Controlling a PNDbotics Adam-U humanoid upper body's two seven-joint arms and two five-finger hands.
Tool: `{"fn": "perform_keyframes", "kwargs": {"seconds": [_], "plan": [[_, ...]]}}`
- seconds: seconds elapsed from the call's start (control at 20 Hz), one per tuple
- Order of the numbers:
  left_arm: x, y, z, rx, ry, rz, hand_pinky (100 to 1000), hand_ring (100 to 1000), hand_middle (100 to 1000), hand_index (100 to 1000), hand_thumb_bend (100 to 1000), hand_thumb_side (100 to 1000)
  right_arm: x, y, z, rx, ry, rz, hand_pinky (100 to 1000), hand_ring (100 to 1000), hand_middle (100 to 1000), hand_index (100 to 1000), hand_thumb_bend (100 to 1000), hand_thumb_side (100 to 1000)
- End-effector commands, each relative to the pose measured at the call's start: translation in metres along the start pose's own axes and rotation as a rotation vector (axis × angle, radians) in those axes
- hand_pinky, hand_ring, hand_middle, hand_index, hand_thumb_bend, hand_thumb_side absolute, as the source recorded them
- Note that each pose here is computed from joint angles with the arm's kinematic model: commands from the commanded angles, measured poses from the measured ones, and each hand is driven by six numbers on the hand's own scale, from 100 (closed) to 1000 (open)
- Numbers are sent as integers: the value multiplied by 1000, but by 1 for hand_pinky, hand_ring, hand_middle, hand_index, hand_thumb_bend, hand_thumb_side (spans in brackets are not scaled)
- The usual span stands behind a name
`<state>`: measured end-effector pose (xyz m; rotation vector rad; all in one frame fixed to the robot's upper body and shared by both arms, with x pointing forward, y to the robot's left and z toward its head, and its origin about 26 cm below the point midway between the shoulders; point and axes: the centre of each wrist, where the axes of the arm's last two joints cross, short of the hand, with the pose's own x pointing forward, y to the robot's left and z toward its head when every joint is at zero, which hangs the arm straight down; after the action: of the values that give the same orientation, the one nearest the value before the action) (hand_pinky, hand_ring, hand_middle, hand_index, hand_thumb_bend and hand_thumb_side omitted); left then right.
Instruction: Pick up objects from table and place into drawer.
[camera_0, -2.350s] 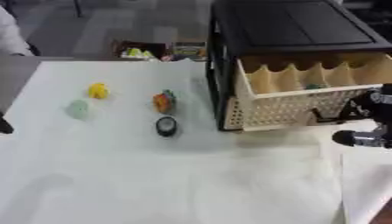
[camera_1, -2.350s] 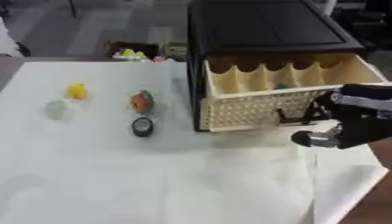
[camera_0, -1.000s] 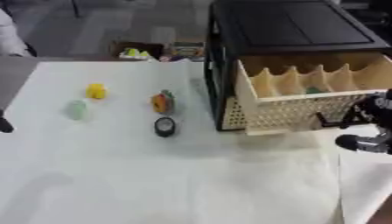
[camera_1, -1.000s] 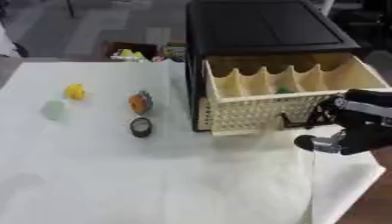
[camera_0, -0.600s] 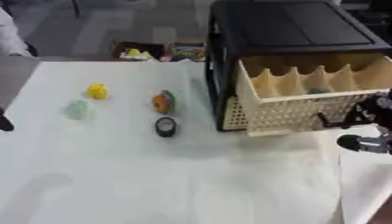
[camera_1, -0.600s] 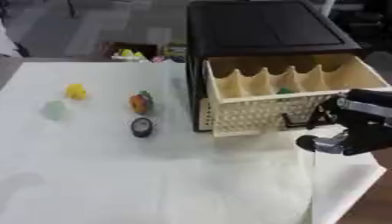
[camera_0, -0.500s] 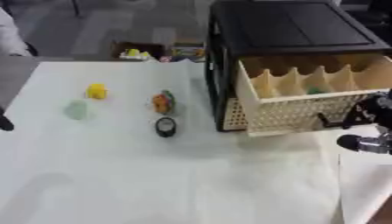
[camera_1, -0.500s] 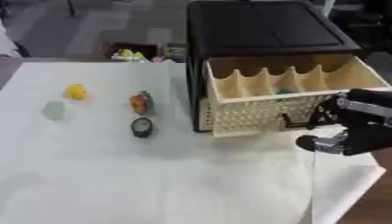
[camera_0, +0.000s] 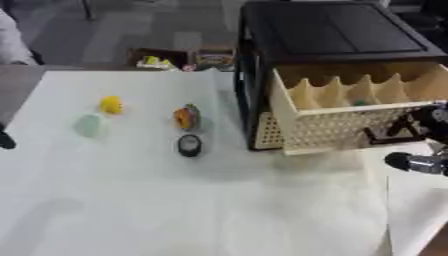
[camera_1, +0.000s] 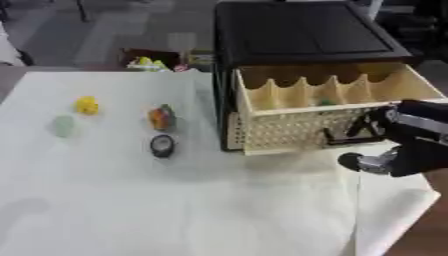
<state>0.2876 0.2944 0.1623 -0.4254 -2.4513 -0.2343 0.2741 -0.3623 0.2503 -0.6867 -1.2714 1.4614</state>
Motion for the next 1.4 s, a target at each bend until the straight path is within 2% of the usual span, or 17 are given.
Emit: {"fn": "perform_keyframes", "kwargs": {"seconds": [0.05,0.3,0.9,1.4], "plan": [[8,3,-5,-16,-20,-20,474,589,565,730,100,964,3,-13,6,-51,11,46,100,100,100,845,435,764],[8,3,-5,-17,-18,-22,473,589,565,729,100,968,3,-15,7,-75,13,54,100,100,100,849,435,764],[8,4,-4,-19,-12,-28,474,590,565,729,100,964,1,-21,11,-149,13,54,100,100,100,794,434,765],[9,5,-4,-16,-11,-29,474,591,563,729,100,963,0,-29,16,-240,12,11,100,100,100,768,434,765]]}}
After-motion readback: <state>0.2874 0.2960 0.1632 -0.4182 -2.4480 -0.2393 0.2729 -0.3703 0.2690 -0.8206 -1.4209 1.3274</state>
